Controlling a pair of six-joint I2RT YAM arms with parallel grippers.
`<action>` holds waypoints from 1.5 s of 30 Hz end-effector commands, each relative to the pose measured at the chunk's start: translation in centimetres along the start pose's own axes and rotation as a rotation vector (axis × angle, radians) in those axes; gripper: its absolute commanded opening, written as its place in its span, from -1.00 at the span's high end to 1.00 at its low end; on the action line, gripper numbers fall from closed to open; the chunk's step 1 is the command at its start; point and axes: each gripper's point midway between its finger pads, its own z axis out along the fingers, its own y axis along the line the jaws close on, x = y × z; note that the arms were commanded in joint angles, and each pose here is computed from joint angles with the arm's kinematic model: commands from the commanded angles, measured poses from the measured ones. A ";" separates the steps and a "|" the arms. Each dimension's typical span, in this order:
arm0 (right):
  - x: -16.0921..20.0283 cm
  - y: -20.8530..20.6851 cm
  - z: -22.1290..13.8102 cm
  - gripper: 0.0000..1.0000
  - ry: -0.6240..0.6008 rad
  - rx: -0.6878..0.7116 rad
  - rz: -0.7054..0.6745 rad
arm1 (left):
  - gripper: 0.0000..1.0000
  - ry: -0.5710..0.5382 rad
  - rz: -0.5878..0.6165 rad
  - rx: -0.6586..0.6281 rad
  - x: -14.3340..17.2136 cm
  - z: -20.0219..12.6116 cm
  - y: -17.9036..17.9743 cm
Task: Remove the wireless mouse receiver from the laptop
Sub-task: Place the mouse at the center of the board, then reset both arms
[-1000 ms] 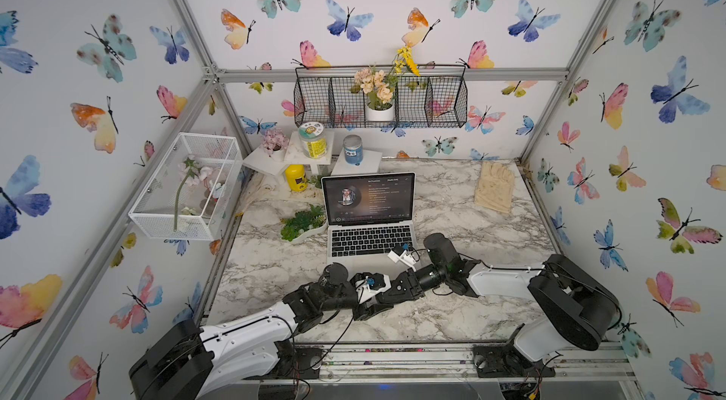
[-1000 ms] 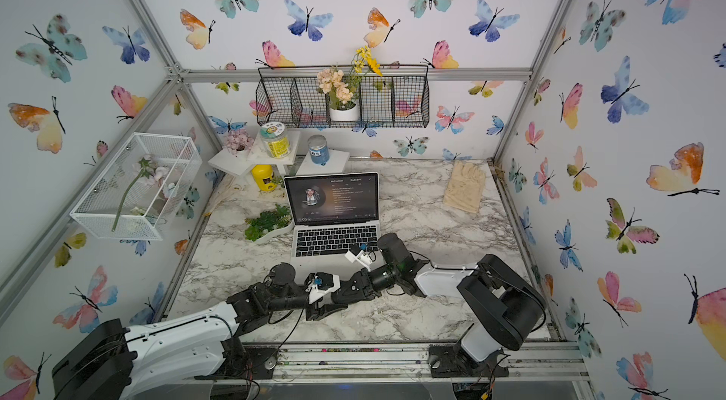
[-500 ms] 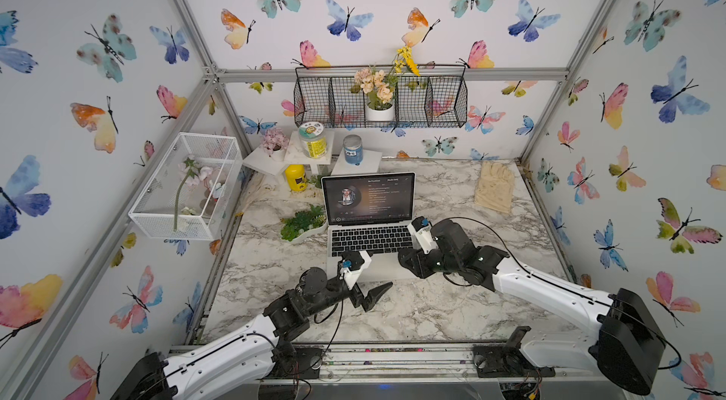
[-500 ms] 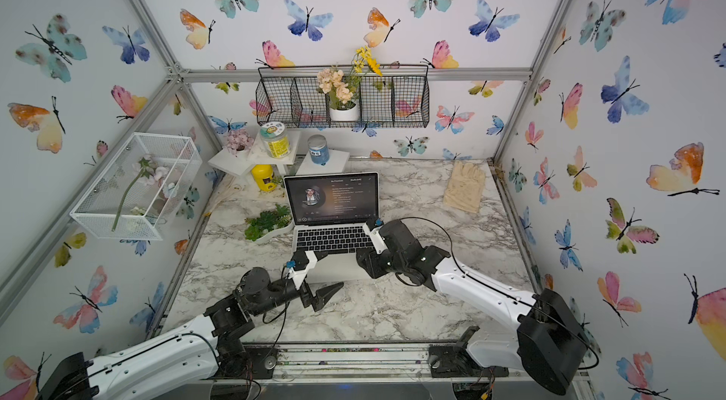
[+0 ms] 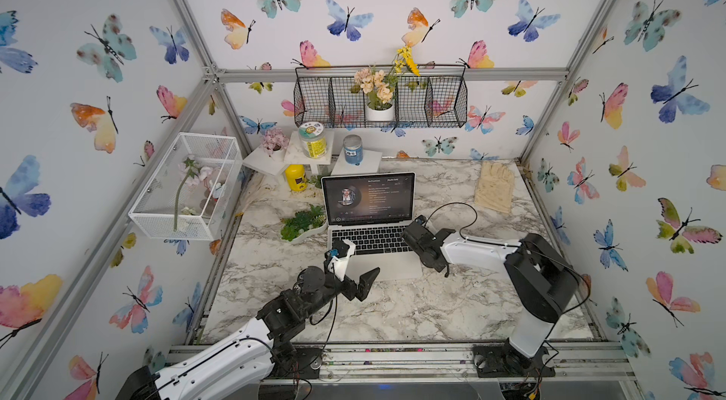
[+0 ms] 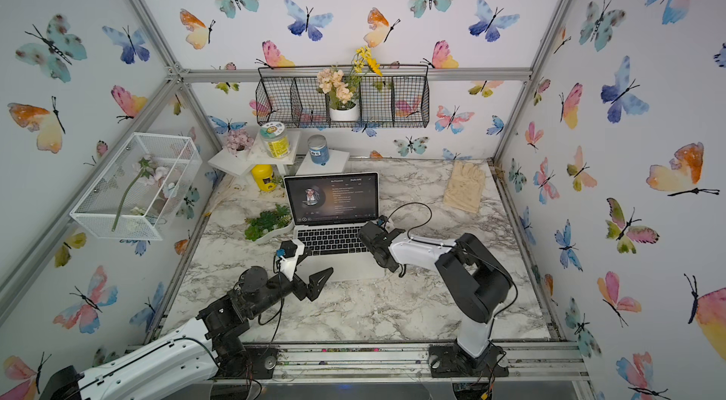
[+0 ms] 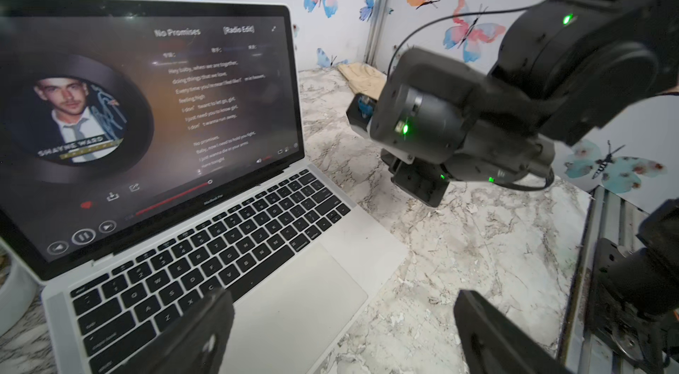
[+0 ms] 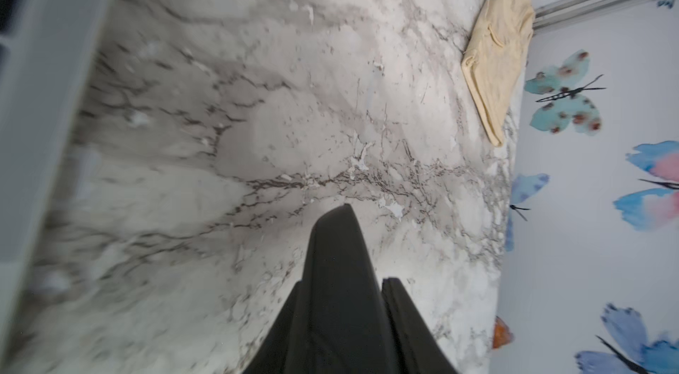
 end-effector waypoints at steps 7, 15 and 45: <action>0.3 1.6 0.6 -0.30 0.022 -0.020 -0.134 | -0.97 -0.011 -0.183 -0.223 -1.1 -1.7 6.4; -4.8 2.9 -7.7 -0.77 -0.248 -0.561 0.135 | -0.97 0.013 -0.271 -0.267 -1.1 -1.8 9.1; 1.1 -14.3 5.1 -0.90 -0.749 -0.162 0.796 | -0.97 -0.234 -0.155 -0.772 -2.1 -6.7 26.4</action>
